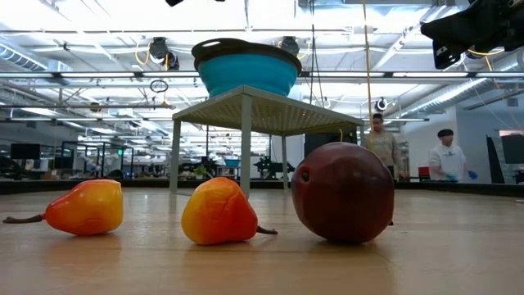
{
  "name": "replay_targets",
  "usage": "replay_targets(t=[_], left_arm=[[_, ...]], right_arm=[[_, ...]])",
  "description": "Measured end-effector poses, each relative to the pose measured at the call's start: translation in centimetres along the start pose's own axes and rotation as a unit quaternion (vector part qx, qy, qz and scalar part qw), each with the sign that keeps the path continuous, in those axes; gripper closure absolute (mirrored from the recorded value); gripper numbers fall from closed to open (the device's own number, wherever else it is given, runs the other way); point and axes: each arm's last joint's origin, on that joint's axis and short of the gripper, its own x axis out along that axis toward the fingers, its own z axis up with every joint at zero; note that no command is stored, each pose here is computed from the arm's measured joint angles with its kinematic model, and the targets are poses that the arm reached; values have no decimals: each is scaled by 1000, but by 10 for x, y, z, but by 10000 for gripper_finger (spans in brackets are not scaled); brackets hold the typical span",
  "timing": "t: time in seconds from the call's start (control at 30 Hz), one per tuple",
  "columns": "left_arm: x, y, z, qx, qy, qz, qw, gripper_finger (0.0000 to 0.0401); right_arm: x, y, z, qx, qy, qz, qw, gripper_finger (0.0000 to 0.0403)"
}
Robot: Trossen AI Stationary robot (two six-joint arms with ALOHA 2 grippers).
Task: Pick & Place Fruit
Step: Put the red yellow peach into the blue strainer bowl on the shelf
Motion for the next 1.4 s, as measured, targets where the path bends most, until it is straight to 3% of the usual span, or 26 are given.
replay_targets(t=[0.37, 0.63, 1.07, 1.4], left_arm=[[-17, -8, -59, 11, -22, -56, 998, 400], [-30, -9, -99, 11, -89, -106, 990, 399], [-40, 0, -162, 44, -131, -128, 982, 399], [-40, 17, -191, 49, -144, -136, 979, 396]], right_arm=[[7, 0, -3, 0, 22, 0, 1000, 403], [22, 0, 1, 1, 13, 1, 1000, 403], [54, 6, 2, -8, 1, 44, 999, 403], [73, 22, 4, -33, -34, 88, 995, 403]])
